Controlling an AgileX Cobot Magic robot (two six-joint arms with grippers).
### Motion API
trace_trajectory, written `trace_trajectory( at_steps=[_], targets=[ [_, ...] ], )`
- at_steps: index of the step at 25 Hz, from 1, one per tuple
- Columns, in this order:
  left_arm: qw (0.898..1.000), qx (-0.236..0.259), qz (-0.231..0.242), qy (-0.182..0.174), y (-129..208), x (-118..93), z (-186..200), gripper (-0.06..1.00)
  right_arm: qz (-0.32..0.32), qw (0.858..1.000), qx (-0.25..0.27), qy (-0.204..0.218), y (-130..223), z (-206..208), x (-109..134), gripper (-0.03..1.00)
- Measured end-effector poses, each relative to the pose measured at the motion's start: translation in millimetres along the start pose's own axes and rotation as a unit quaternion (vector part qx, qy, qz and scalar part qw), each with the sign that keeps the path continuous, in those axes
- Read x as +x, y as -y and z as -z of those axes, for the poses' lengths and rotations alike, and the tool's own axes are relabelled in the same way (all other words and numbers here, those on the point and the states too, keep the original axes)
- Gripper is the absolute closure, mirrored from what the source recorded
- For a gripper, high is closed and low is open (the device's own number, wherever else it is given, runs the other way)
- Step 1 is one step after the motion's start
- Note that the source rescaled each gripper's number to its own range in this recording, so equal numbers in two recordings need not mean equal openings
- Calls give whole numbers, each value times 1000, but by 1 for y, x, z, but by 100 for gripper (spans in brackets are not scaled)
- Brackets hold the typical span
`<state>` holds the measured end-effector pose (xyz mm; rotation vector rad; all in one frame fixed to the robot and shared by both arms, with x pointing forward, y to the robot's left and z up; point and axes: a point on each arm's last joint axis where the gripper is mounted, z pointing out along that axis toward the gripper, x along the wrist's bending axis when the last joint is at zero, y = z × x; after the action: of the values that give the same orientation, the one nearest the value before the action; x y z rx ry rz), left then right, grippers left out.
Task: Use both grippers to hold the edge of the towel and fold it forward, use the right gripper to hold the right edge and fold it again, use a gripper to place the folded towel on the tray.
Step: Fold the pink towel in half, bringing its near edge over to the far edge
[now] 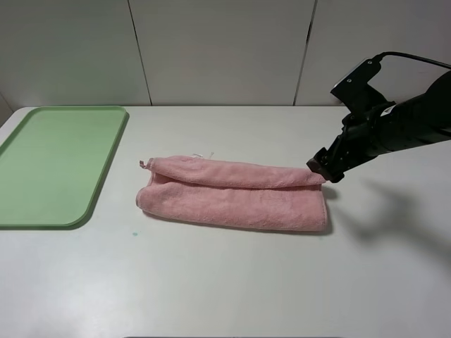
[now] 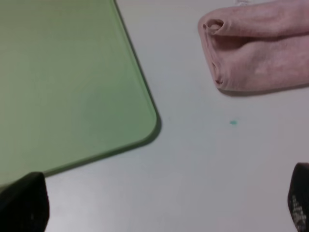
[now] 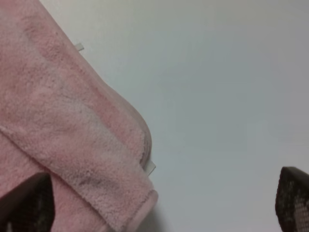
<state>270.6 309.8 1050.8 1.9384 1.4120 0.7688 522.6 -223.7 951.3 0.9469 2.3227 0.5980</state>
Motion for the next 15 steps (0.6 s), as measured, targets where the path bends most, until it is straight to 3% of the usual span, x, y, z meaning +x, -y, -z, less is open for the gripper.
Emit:
trace_trajectory(
  at_steps=[5,15],
  targets=[
    [1000,27,1,-1,6,0,-2,-6,0,1000,0,0,0,0,0,-3],
    [997,38,-16,63,9,-12,-1,-6,0,1000,0,0,0,0,0,-3]
  ],
)
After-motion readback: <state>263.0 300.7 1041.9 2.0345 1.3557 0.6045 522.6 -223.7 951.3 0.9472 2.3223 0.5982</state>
